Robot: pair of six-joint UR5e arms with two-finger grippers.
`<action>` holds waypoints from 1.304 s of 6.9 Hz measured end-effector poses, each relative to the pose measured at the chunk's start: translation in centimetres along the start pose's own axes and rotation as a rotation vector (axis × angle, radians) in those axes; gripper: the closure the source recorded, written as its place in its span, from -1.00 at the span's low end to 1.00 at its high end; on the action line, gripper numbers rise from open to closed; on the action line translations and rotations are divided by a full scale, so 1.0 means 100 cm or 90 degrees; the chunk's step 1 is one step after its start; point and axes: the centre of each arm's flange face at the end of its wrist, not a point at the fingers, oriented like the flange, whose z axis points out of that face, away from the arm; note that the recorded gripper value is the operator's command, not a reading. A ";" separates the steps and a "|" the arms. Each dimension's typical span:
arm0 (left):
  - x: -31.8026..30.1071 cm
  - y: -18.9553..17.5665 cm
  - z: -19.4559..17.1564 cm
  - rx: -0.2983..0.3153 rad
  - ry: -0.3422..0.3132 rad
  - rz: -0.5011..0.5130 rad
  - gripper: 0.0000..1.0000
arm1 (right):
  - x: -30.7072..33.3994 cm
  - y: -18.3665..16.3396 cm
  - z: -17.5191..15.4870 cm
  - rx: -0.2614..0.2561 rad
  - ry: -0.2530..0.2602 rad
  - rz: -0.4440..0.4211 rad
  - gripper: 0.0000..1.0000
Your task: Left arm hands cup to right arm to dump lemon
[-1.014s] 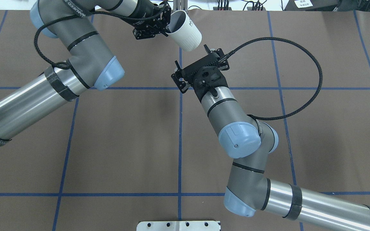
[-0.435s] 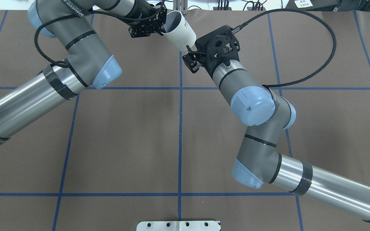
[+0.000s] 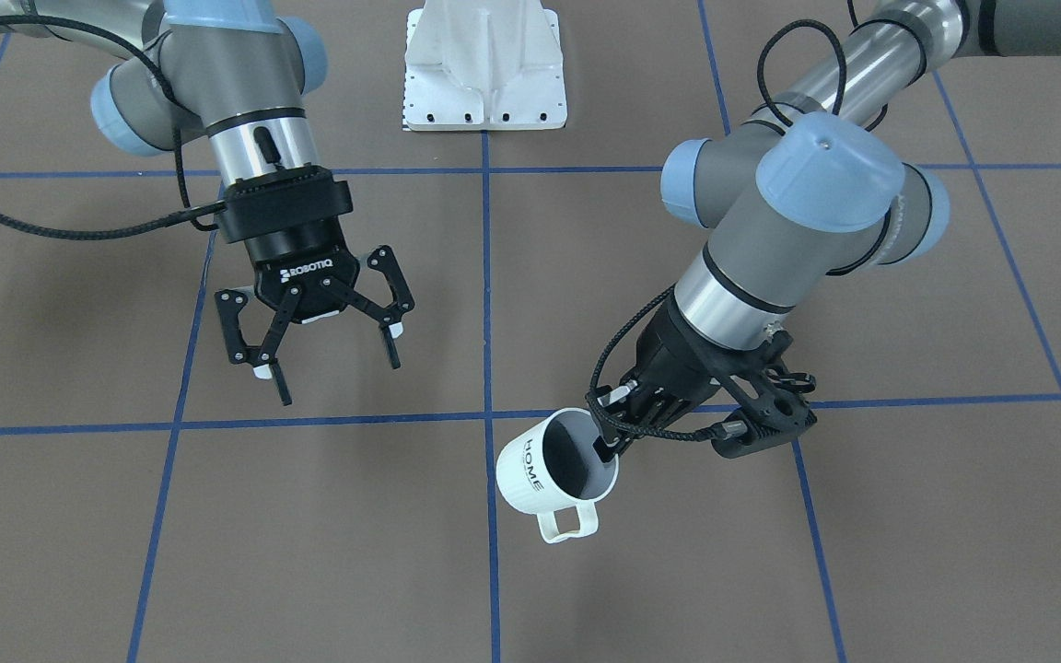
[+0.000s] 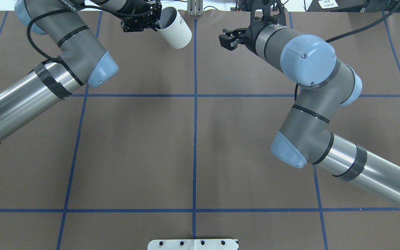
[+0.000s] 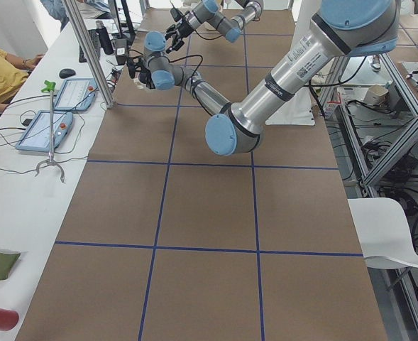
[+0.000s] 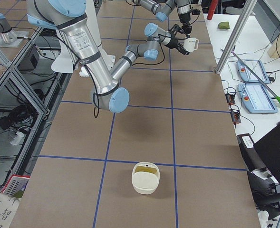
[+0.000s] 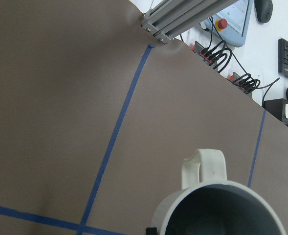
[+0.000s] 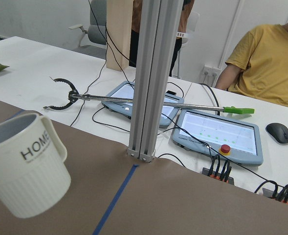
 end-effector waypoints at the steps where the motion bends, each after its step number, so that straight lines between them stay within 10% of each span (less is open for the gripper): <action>1: -0.015 -0.008 -0.001 0.003 -0.009 0.015 1.00 | 0.028 -0.013 0.002 -0.056 0.000 0.029 -0.98; 6: -0.155 -0.030 -0.048 -0.016 -0.044 0.154 1.00 | 0.222 -0.056 -0.027 -0.340 -0.004 0.087 -0.99; 9: -0.297 -0.007 -0.091 -0.037 -0.099 0.250 1.00 | 0.334 -0.039 -0.062 -0.436 -0.003 0.066 -1.00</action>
